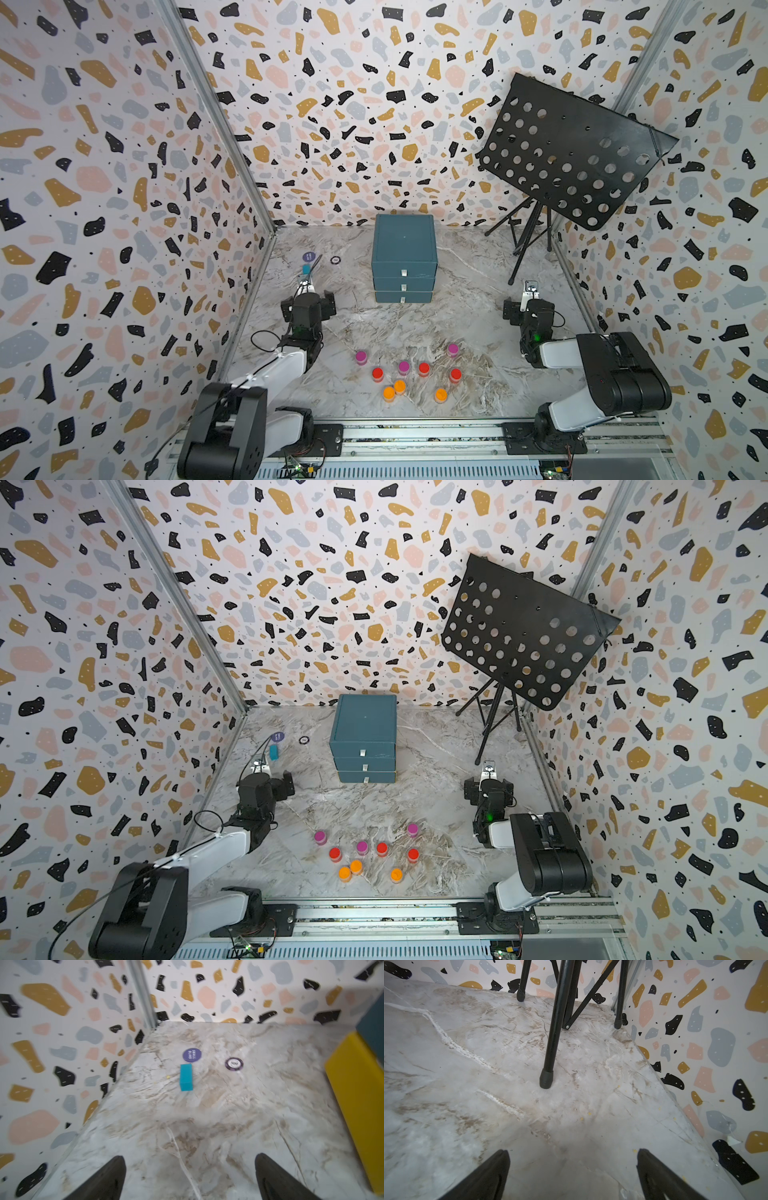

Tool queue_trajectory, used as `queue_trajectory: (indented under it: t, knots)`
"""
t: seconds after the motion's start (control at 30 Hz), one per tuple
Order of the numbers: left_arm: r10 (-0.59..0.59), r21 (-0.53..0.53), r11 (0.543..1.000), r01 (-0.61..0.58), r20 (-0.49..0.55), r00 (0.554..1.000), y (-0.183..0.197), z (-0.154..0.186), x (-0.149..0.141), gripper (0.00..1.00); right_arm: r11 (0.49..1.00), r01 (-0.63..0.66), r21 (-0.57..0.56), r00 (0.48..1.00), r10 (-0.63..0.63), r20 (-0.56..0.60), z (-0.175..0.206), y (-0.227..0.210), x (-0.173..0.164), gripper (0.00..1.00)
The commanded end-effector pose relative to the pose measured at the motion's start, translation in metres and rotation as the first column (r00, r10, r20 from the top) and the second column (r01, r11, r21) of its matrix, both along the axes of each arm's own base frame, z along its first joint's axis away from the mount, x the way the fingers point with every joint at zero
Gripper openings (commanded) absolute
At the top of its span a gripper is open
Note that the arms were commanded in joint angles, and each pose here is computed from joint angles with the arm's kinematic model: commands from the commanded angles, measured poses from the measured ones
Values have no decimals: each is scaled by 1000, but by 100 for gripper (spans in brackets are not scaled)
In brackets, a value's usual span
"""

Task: Put the paint cans in the drawer according to color
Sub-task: Adjust the storage box at the center of the board.

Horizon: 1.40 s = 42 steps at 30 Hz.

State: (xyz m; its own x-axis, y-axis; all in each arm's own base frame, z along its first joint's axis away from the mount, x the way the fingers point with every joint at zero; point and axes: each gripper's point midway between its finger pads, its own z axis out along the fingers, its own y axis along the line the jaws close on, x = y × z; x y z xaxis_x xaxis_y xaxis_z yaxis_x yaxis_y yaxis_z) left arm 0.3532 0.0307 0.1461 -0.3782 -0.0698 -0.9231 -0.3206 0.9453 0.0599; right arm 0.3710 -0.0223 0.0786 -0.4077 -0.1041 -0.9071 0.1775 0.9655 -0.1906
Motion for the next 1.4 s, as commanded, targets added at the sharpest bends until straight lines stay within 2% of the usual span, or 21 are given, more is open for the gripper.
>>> queue_trajectory:
  t: [0.0,0.07,0.13,0.17,0.27,0.33,0.43,0.53,0.6,0.67,0.87,1.03,1.2,1.37]
  knots:
    - [245,-135,960,-245,-18,969,28,26,-32,100,996,64,-63,998,-62,32,33,-1,5,100]
    - [274,-174,947,-271,-6,962,30,38,-38,100,993,83,-83,996,-83,-7,48,-1,5,100]
    - [383,-278,890,-362,22,924,39,43,-52,100,991,127,-53,992,-127,7,66,-5,5,100]
    - [398,-320,872,-370,24,917,39,43,-56,100,990,134,-32,991,-134,14,72,-6,3,100]
    - [321,-352,887,-300,1,947,26,44,-61,100,994,80,79,996,-83,31,90,8,-1,100]
    - [308,-381,879,-287,-6,951,22,48,-67,100,985,-20,170,1000,18,15,99,29,-4,100]
    - [281,-374,887,-270,-25,959,20,61,-76,100,965,-77,249,996,89,-34,108,45,-12,100]
    - [172,-373,912,-173,-35,984,5,78,-76,100,946,-87,312,988,123,-99,107,53,-23,97]
    - [110,-395,909,-129,-71,991,-6,87,-73,100,924,-139,356,972,195,-127,106,69,-30,89]
    - [15,-420,906,-58,-105,994,-23,94,-66,99,904,-182,387,955,257,-150,107,86,-36,86]
    - [-245,-447,881,154,-153,957,-66,124,-38,100,803,-265,533,908,395,-143,120,128,-48,80]
    - [-393,-514,814,271,-145,908,-96,144,-19,100,696,-323,642,881,468,-64,138,160,-52,75]
    - [-511,-582,725,368,-98,854,-128,157,0,99,627,-382,679,842,539,-24,156,198,-53,74]
    - [-567,-576,701,420,-94,818,-151,167,20,99,578,-431,693,804,594,4,171,233,-53,72]
